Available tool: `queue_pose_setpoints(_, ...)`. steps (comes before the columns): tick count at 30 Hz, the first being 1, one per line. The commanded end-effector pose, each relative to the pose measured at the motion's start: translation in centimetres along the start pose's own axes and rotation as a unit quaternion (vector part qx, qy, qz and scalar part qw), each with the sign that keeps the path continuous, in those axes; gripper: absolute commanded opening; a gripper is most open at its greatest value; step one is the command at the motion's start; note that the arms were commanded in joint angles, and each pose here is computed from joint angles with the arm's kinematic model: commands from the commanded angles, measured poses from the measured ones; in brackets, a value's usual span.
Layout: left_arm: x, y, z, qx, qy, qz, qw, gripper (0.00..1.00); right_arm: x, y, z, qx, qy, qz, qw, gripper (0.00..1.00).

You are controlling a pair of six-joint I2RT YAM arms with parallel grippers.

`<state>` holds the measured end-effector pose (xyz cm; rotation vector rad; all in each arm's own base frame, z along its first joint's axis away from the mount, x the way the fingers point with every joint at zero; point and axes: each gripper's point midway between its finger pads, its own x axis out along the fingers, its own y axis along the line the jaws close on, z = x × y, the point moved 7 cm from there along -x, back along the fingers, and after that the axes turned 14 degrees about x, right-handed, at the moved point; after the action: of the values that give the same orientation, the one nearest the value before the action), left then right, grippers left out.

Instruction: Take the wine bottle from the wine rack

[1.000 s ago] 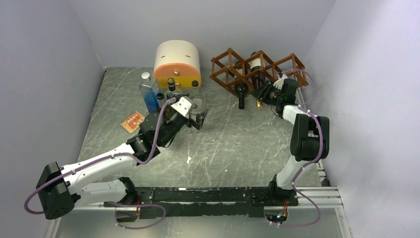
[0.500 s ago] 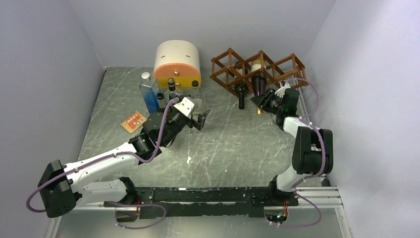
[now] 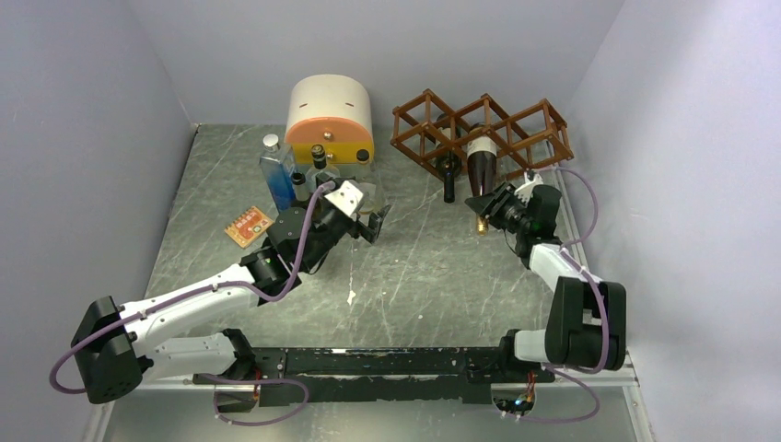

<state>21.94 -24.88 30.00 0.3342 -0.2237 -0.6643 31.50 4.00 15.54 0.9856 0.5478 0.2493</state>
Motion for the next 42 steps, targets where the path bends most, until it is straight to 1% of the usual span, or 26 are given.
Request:
queue_pose_setpoints(1,0.4,0.1,2.0,-0.012,-0.026,-0.01,1.0,0.99,-2.3,5.3,1.5,-0.06,-0.03,0.106,0.992,0.0)
queue_pose_setpoints(13,0.5,-0.1,2.4,-0.018,-0.028,-0.023,0.999,0.99,-7.4,7.8,-0.5,-0.068,-0.047,0.108,0.991,0.0)
queue_pose_setpoints(29,0.5,-0.3,2.7,-0.029,-0.034,-0.027,0.999,0.99,-12.8,12.2,-0.8,-0.105,-0.067,0.113,0.986,0.0)
queue_pose_setpoints(32,0.6,-0.5,2.6,-0.029,-0.034,-0.034,0.998,0.99,-13.8,13.5,-0.4,-0.121,-0.07,0.11,0.984,0.0)
queue_pose_setpoints(36,0.8,-0.9,2.6,-0.031,-0.038,-0.046,0.998,0.99,-14.5,14.7,-0.2,-0.137,-0.049,0.112,0.983,0.0)
queue_pose_setpoints(39,0.9,-1.5,2.5,-0.026,-0.043,-0.065,0.997,0.99,-14.5,15.2,-0.2,-0.143,-0.012,0.111,0.983,0.0)
queue_pose_setpoints(42,1.2,-2.3,2.2,-0.011,-0.049,-0.092,0.995,0.99,-14.3,15.1,-0.1,-0.141,0.026,0.09,0.986,0.0)
